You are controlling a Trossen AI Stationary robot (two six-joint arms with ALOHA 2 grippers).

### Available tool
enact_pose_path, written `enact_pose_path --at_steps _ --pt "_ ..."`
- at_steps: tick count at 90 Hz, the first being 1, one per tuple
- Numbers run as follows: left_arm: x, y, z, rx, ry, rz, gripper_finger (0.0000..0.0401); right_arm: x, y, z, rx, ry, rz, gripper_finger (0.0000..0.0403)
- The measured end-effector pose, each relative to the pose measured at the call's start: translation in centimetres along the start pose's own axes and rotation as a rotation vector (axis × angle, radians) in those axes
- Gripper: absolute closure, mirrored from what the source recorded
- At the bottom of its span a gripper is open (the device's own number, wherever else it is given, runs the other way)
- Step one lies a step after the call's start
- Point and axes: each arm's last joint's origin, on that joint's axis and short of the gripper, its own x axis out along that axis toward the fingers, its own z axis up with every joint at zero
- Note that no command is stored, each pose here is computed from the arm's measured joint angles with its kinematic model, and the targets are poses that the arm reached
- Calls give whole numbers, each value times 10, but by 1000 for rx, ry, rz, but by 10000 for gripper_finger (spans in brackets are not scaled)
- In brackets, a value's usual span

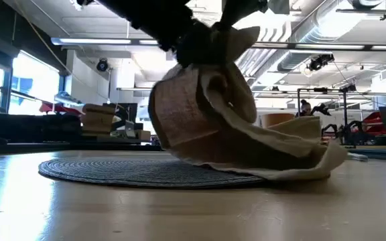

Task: Set table place
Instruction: Fold the brown napkin

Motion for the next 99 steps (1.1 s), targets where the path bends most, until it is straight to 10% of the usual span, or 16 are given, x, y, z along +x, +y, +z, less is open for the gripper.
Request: enact_pose_path --at_steps 42,99 --pt "-24 2 -9 -21 104 109 266 -2 2 -5 26 35 0 403" --pt "-20 -14 -35 -273 220 -418 266 0 -1 -4 26 37 -13 403"
